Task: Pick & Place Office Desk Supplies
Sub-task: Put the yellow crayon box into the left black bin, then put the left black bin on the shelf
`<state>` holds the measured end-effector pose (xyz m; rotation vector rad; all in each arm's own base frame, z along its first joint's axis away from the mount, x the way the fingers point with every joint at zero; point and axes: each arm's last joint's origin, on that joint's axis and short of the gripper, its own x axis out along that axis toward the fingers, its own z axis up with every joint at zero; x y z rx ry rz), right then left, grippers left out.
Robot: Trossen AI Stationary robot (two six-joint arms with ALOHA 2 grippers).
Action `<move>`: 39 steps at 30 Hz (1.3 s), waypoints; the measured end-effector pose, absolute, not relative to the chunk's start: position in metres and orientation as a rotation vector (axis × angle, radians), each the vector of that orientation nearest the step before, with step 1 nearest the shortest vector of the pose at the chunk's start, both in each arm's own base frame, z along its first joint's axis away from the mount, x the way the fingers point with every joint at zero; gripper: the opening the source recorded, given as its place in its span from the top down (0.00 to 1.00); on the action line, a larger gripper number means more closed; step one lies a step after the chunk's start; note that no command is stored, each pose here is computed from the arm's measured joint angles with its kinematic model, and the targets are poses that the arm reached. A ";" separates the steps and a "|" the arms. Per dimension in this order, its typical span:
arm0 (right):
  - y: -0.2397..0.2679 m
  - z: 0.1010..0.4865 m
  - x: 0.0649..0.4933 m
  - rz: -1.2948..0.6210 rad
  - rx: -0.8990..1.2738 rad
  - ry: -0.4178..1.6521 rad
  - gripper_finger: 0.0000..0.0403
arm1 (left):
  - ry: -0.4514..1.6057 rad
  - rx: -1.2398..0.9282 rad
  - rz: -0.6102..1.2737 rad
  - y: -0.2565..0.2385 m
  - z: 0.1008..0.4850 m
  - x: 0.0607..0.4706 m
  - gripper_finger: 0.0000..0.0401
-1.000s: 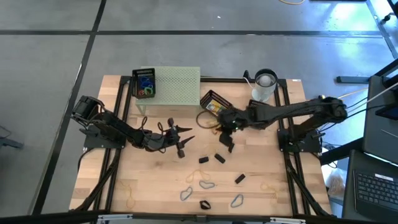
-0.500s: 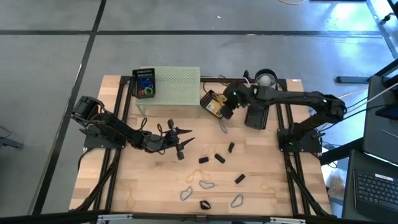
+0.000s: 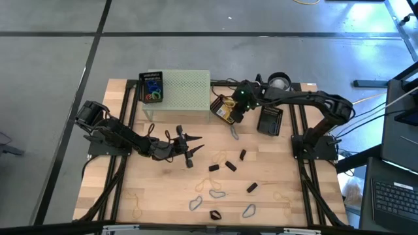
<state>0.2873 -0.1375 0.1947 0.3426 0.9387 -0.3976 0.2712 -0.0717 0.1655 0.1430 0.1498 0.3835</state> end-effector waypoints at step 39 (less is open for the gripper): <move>-0.085 0.297 0.237 -0.399 0.256 0.660 0.55 | 0.354 0.112 0.366 -0.059 0.226 0.340 0.62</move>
